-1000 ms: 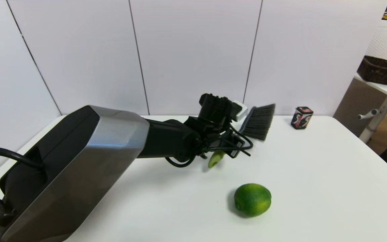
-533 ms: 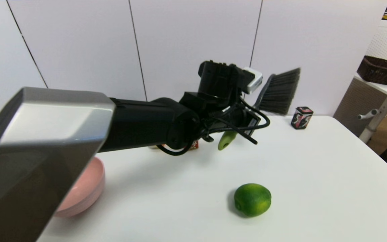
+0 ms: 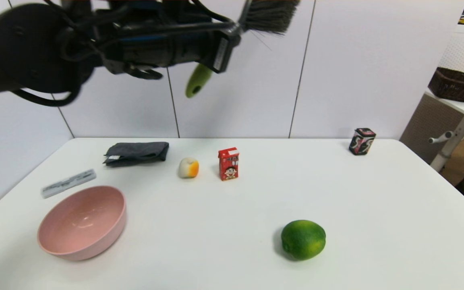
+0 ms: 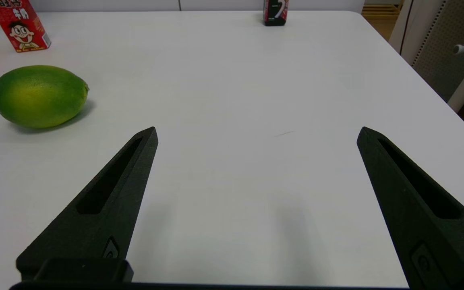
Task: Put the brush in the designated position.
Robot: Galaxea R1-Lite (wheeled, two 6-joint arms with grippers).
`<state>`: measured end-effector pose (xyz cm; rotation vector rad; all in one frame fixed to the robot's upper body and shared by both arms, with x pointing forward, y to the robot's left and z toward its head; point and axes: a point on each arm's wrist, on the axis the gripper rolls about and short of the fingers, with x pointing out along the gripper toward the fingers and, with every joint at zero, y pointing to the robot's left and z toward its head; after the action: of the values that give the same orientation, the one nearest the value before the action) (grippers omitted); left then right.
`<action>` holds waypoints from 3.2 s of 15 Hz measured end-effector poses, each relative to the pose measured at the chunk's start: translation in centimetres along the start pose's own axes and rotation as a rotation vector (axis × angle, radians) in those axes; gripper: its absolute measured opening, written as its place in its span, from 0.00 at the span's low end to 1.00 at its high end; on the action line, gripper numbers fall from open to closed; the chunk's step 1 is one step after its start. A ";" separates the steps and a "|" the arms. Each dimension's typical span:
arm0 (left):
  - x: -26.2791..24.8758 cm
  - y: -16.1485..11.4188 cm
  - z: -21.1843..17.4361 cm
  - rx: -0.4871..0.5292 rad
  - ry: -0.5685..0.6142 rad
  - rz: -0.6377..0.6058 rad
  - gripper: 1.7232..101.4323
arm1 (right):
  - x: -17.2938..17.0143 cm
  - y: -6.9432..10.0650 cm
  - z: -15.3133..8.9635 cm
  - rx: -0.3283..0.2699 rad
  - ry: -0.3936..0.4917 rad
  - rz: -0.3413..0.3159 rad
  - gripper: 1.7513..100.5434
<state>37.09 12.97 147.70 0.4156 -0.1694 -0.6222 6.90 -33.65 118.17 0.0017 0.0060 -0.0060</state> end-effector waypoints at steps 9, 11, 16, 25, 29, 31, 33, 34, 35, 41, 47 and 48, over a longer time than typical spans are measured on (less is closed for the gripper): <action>-11.4 10.2 -7.9 0.093 0.159 -0.056 0.21 | 0.0 0.0 0.0 0.000 0.000 0.000 0.97; -12.4 11.2 -10.9 0.146 0.190 -0.119 0.21 | 0.0 0.0 0.0 0.000 0.000 0.000 0.97; -12.0 12.9 -18.1 0.214 0.314 -0.222 0.21 | 0.0 0.0 0.0 0.000 0.000 0.000 0.97; -12.4 16.4 -29.3 0.203 0.437 -0.292 0.21 | 0.0 0.0 0.0 0.000 0.000 0.000 0.97; -13.6 16.3 -32.2 0.135 0.473 -0.348 0.21 | 0.0 0.0 0.0 0.000 0.000 0.000 0.97; -14.0 15.3 -33.1 0.088 0.493 -0.424 0.21 | 0.0 0.0 0.0 0.000 0.000 0.000 0.97; -14.4 14.5 -33.9 0.060 0.507 -0.493 0.21 | 0.0 0.0 0.0 0.000 0.000 0.000 0.97; -14.4 14.4 -34.1 0.052 0.510 -0.503 0.21 | 0.0 0.0 0.0 0.000 0.000 0.000 0.97; -14.4 14.4 -34.3 0.048 0.512 -0.505 0.21 | 0.0 0.0 0.0 0.000 0.000 0.000 0.97; -14.2 14.6 -34.5 0.044 0.515 -0.502 0.51 | 0.0 0.0 0.0 0.000 0.000 0.000 0.97; -13.7 18.4 -28.6 0.118 0.580 -0.326 0.76 | 0.0 0.0 0.0 0.000 0.000 0.000 0.97; -14.2 18.7 -26.4 0.115 0.624 -0.273 0.78 | 0.0 0.0 0.0 0.000 0.000 0.000 0.97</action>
<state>42.92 43.74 131.33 0.7322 0.4552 -0.7237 6.90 -33.65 118.17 0.0017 0.0060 -0.0055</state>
